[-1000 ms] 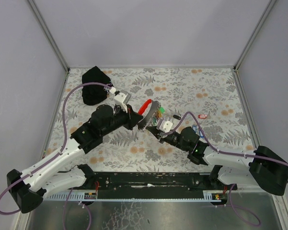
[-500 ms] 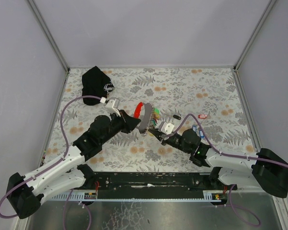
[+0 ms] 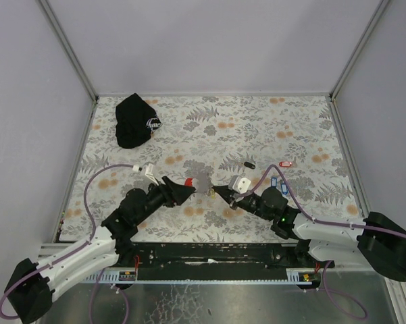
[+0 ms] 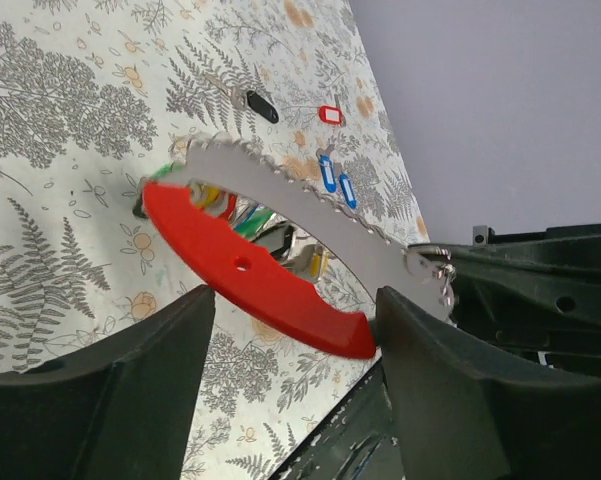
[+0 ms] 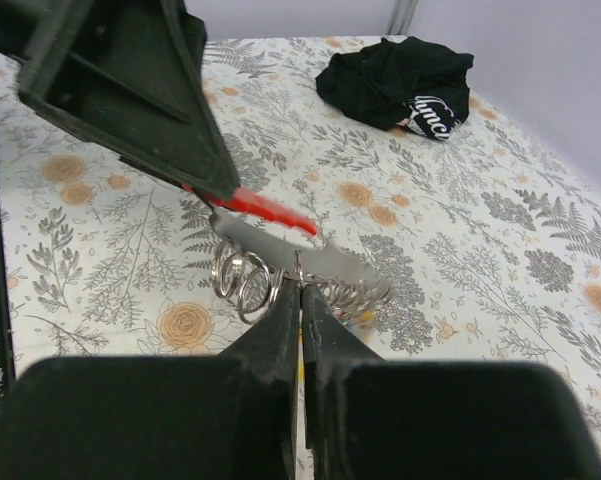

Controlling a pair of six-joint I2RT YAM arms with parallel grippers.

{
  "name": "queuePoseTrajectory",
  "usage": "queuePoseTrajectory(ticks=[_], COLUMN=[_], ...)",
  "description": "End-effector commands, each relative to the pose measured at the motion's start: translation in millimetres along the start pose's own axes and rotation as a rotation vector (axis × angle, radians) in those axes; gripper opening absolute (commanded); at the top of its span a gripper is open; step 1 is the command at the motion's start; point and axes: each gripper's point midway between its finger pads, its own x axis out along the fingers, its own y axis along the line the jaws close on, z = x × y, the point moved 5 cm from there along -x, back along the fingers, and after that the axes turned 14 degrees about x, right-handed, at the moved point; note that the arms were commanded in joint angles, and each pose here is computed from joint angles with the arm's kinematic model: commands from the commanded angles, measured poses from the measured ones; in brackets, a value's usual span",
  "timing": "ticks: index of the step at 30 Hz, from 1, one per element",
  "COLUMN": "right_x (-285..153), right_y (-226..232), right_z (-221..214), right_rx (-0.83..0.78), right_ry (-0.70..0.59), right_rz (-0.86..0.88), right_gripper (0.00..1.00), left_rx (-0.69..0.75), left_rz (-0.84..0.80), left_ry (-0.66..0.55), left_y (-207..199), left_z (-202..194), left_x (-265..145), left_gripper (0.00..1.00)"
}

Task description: Put the keys on the keyring

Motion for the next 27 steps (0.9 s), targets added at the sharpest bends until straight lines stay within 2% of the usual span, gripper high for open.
queuePoseTrajectory(ticks=[1,5,11,18,21,27], right_x=[5.7,9.8,16.2,27.1,37.5,55.5], right_y=[-3.1,-2.4,1.4,5.4,-2.4,-17.6], right_z=[27.0,15.3,-3.9,-16.3,-6.5,13.5], right_rx=[0.009,0.021,0.04,0.043,-0.027,-0.173], right_ry=[-0.137,-0.097,-0.017,0.045,0.048,0.053], right_rz=[-0.03,-0.023,0.01,0.05,0.015,-0.042], right_gripper=[0.0,0.0,0.0,0.0,0.0,0.0], left_rx=[0.022,0.124,0.247,0.345,0.363,0.395], left_rz=[-0.051,-0.04,-0.019,-0.068,-0.078,-0.059], left_ry=[-0.103,-0.134,-0.197,-0.09,-0.096,-0.164], left_y=[-4.7,3.3,8.4,4.8,2.4,-1.1], left_z=[13.5,12.4,21.3,11.5,16.0,50.5], left_x=[-9.5,-17.8,-21.3,4.7,12.9,23.2], left_gripper=[0.68,0.76,0.77,0.61,0.59,0.59])
